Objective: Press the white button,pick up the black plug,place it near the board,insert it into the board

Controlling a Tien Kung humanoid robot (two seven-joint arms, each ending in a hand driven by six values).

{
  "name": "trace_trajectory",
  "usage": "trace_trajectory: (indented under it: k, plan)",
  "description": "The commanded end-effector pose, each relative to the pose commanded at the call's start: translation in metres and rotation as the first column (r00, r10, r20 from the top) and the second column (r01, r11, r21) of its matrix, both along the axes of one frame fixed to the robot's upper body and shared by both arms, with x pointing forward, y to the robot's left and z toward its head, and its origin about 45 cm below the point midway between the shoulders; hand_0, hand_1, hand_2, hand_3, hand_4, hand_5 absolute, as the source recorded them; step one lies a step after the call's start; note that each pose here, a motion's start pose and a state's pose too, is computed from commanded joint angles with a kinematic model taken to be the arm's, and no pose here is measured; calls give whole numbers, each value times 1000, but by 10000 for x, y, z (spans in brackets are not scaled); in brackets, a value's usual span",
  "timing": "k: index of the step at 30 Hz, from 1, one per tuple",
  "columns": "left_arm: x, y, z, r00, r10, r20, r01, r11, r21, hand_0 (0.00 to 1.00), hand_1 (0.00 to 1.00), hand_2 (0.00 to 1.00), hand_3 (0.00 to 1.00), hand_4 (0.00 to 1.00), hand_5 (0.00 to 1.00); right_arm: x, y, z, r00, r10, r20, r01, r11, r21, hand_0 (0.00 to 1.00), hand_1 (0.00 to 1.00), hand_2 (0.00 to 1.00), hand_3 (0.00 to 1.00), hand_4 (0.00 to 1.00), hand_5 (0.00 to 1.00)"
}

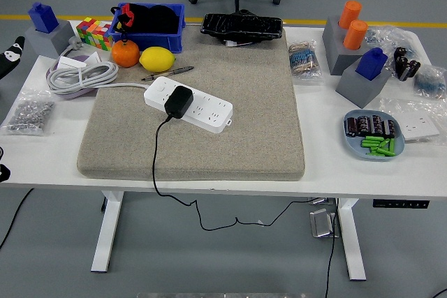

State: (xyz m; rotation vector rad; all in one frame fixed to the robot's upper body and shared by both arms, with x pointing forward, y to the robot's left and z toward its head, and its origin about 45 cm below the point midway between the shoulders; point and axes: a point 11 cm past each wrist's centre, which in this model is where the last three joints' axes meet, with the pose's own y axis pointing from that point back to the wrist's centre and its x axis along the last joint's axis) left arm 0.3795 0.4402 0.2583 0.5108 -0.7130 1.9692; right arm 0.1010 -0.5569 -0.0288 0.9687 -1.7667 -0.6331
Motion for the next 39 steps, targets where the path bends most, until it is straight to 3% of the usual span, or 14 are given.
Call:
trace_trajectory:
  k: [17,39]
  plan:
    - [9,-14,90,1000,-5,21,5,1000,0,880,820,788,799,784,279,37,-20,25,1000,-12,18,12,1000,-1,744,615,579,592,647,342]
    - [-25,-13,71,1000,8,11,-8,1000,-8,882,818,786,794,780,278,26,8,2,1000,-6,10,6,1000,5,746,615,583,592,654,352]
